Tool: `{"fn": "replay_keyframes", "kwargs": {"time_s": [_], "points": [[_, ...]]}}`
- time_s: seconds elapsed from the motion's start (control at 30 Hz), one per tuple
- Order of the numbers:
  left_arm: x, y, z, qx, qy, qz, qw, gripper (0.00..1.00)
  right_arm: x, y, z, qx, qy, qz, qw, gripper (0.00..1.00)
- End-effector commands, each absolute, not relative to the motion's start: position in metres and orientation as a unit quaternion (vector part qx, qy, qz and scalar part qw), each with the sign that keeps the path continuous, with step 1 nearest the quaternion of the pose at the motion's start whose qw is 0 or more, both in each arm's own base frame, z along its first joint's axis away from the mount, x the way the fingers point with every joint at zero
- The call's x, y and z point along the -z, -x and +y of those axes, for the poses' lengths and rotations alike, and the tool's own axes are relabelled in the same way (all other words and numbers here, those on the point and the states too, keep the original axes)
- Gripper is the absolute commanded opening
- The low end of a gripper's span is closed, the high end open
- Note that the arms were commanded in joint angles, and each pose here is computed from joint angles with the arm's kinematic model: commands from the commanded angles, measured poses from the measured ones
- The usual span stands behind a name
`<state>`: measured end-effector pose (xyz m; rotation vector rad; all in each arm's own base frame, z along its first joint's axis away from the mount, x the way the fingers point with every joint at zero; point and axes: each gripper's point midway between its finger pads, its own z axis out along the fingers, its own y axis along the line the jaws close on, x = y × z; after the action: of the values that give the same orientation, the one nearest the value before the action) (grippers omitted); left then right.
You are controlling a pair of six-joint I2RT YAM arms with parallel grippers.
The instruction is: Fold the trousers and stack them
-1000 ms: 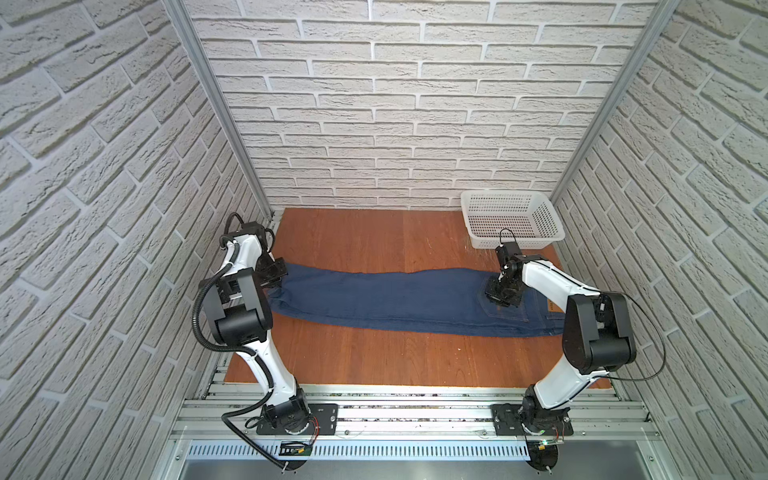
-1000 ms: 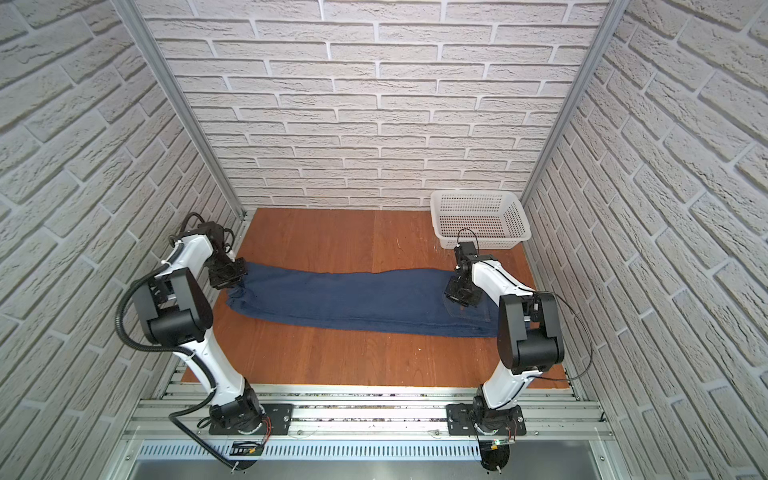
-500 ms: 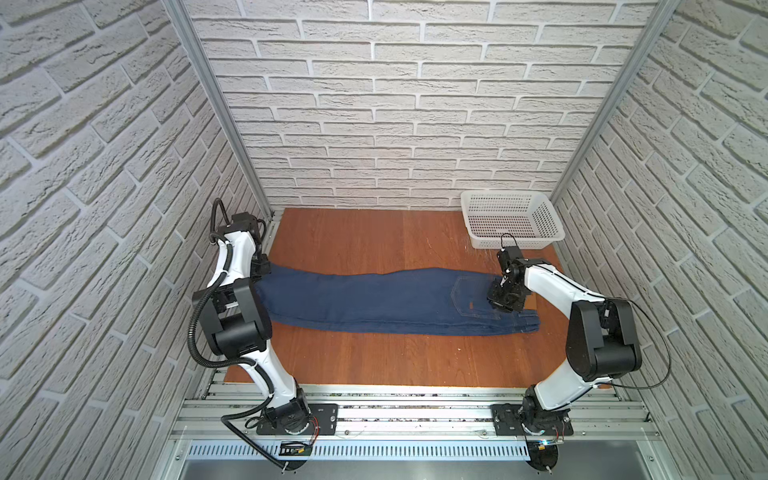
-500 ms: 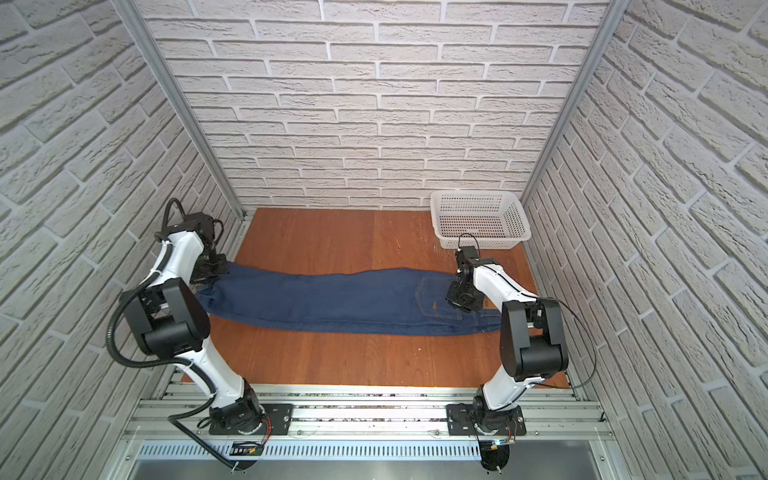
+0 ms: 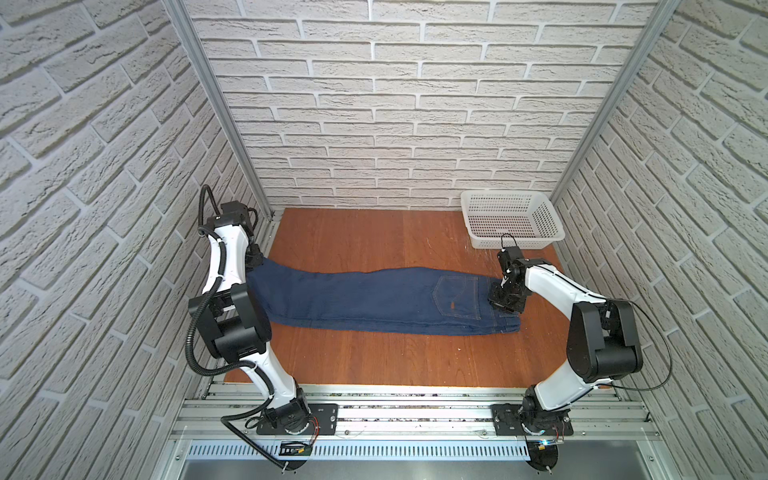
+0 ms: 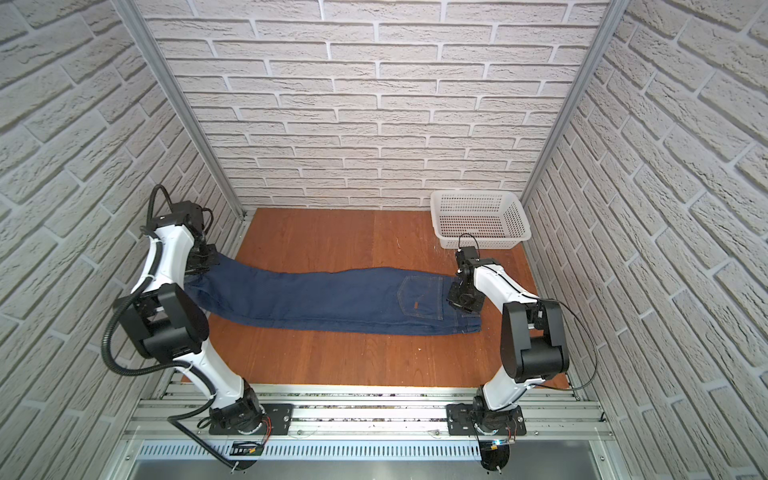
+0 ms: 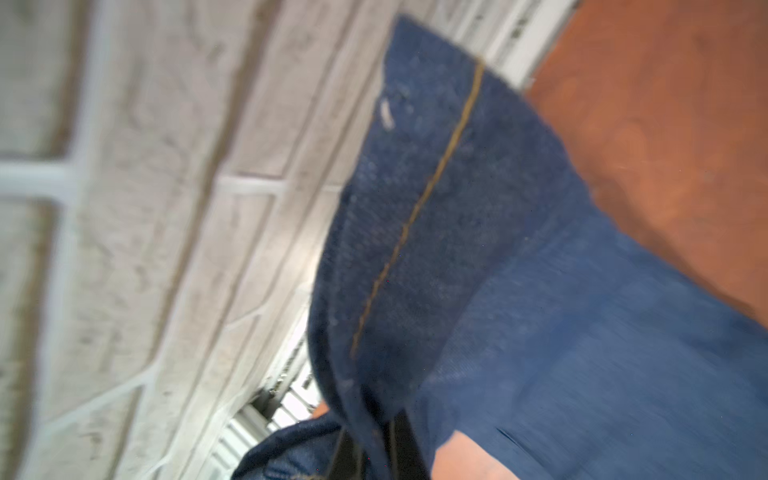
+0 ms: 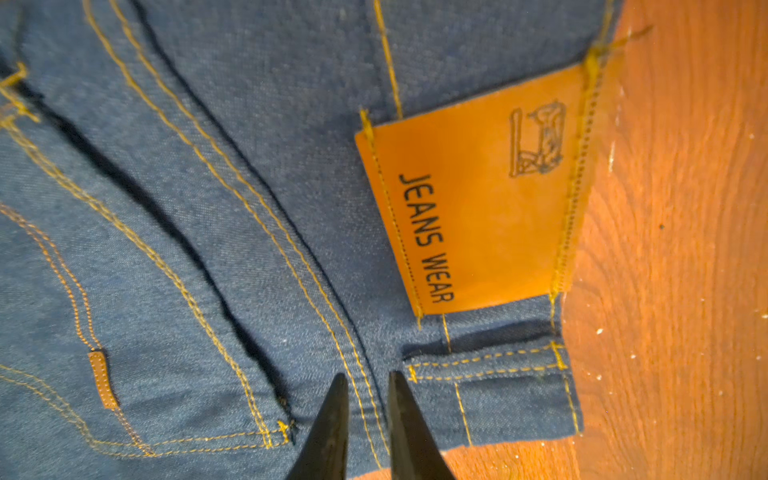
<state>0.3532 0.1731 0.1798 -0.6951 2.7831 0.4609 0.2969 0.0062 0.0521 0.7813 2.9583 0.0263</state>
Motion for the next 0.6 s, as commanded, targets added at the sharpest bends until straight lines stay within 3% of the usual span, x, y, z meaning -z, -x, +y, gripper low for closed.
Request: {"fn": "replay_keyframes", "kwargs": {"time_s": [0.0, 0.13, 0.57], "points": [[-0.182, -0.352, 0.109, -0.038, 0.205, 0.969, 0.135, 0.00, -0.050, -0.296, 0.007, -0.007, -0.246, 0.968, 0.040, 0.20], [-0.181, -0.351, 0.039, 0.042, 0.170, 0.974, 0.145, 0.00, -0.041, -0.295, 0.010, -0.013, -0.244, 0.969, 0.032, 0.20], [-0.161, -0.345, -0.115, 0.122, 0.149, 0.971, 0.141, 0.00, -0.035, -0.296, 0.016, -0.024, -0.236, 0.971, 0.032, 0.20]]}}
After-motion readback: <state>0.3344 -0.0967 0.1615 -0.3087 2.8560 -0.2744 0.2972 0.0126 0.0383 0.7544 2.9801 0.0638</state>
